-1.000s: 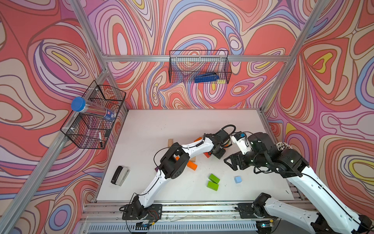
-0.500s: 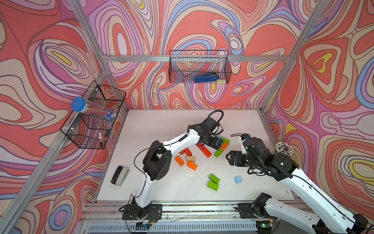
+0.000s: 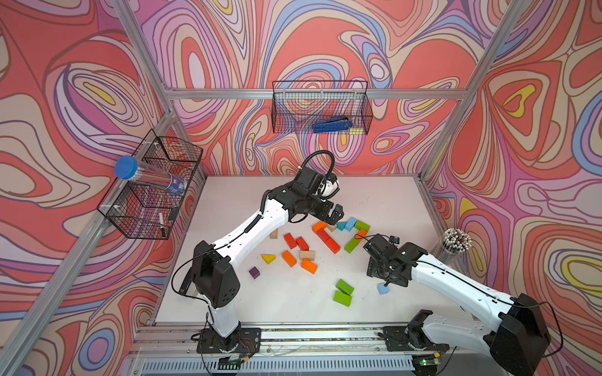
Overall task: Assemble a heart with building blocks
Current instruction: Pick up the building block from the center of the board, then assemble the building block at the center of the board.
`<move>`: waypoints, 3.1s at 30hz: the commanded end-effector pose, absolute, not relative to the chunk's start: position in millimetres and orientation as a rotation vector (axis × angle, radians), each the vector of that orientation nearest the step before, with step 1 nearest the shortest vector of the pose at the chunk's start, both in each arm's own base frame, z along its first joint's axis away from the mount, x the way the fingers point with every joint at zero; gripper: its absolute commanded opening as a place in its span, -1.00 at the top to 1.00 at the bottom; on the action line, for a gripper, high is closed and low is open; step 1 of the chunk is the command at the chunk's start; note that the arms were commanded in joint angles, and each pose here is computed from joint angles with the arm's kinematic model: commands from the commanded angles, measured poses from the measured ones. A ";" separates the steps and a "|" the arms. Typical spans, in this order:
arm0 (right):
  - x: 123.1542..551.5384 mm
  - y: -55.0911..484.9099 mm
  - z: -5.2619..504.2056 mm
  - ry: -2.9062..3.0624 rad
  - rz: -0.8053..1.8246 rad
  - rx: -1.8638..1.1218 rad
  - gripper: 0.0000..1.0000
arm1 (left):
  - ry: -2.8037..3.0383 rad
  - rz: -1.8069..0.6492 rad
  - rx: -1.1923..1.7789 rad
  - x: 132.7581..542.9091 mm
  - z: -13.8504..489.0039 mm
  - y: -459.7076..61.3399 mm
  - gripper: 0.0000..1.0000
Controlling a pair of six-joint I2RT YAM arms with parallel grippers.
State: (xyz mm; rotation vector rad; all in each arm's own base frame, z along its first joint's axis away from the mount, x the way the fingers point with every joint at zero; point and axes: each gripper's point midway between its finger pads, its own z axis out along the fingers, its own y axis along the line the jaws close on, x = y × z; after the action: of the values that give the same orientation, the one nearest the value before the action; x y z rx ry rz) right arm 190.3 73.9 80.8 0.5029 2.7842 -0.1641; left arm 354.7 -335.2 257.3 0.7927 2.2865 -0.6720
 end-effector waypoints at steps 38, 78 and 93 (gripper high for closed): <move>168.2 93.1 32.8 2.884 0.058 0.417 0.00 | 2.338 -0.643 0.818 339.0 238.3 -314.1 -1.00; 299.1 214.3 49.5 2.802 0.161 -0.655 0.39 | 2.437 -0.669 0.611 367.7 233.8 -282.6 -0.99; 308.4 215.8 48.2 2.810 0.123 -0.648 -0.02 | 2.424 -0.708 0.609 364.6 240.1 -285.5 -1.00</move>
State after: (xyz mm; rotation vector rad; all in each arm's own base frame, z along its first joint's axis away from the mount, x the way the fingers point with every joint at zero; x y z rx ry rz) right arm 302.3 214.7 35.3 -0.6771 2.8336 0.1183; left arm 369.1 -282.8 228.8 0.6027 2.4432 -0.6729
